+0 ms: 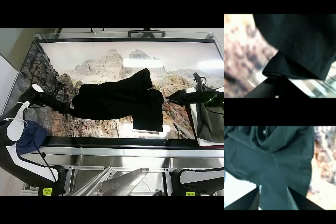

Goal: Fold the shirts.

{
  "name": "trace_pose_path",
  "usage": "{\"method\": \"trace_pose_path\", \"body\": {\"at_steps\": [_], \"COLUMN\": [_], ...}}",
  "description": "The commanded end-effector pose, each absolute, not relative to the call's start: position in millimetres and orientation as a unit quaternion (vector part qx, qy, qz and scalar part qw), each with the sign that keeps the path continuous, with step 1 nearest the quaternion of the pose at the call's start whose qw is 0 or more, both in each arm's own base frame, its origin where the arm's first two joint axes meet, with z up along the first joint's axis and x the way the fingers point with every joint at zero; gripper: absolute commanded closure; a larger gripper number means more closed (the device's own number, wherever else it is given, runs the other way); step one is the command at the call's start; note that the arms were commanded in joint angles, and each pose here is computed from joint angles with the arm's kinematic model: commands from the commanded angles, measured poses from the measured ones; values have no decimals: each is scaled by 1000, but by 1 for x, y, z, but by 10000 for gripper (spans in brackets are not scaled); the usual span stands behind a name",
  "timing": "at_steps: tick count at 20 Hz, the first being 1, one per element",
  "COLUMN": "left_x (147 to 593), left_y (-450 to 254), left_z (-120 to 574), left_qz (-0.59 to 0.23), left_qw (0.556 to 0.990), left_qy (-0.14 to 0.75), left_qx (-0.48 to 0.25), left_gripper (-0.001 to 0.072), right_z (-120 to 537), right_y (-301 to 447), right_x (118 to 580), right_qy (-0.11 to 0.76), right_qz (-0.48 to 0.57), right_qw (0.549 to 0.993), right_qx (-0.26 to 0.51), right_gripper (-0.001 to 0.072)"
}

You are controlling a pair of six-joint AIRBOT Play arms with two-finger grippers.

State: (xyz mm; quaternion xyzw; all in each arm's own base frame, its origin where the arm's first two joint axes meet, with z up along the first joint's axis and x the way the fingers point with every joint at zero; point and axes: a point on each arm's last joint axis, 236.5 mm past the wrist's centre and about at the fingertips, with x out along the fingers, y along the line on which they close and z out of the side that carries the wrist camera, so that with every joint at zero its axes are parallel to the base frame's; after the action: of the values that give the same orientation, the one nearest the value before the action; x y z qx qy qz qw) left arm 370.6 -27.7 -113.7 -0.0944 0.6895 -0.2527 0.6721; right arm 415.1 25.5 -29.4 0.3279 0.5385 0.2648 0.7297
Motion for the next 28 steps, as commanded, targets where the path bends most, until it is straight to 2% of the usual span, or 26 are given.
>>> {"method": "trace_pose_path", "body": {"at_steps": [1,6,11,14,15,16,17,19,22,24,26,28], "left_x": [391,402,401,403,402,401,400,401,396,376,338,256], "left_y": [-37,-22,-14,-14,-15,-16,-20,-43,-84,-104,-98,-47], "left_z": [-97,-81,-82,-81,-80,-79,-73,-38,76,194,341,485], "left_qz": [-266,-258,-252,-252,-253,-252,-255,-298,-415,-521,-618,-677], "left_qw": [692,702,702,705,704,701,699,703,716,722,701,631], "left_qy": [666,658,659,657,657,659,659,627,510,364,139,-145], "left_qx": [-81,-89,-94,-94,-95,-100,-110,-155,-234,-274,-328,-351], "left_gripper": [684,683,683,683,683,684,685,686,690,690,690,690], "right_z": [-57,-86,-106,-111,-108,-99,-84,-28,103,233,367,470], "right_y": [15,5,31,56,64,74,84,103,109,107,94,80], "right_x": [410,445,456,453,450,445,442,437,428,400,350,292], "right_qy": [568,531,540,555,559,559,552,507,394,260,89,-60], "right_qz": [234,198,218,242,254,278,308,387,470,532,557,507], "right_qw": [723,745,723,708,701,690,677,661,691,722,760,817], "right_qx": [316,353,372,363,362,368,377,396,382,358,323,268], "right_gripper": [314,315,318,354,446,654,690,692,692,692,691,691]}}
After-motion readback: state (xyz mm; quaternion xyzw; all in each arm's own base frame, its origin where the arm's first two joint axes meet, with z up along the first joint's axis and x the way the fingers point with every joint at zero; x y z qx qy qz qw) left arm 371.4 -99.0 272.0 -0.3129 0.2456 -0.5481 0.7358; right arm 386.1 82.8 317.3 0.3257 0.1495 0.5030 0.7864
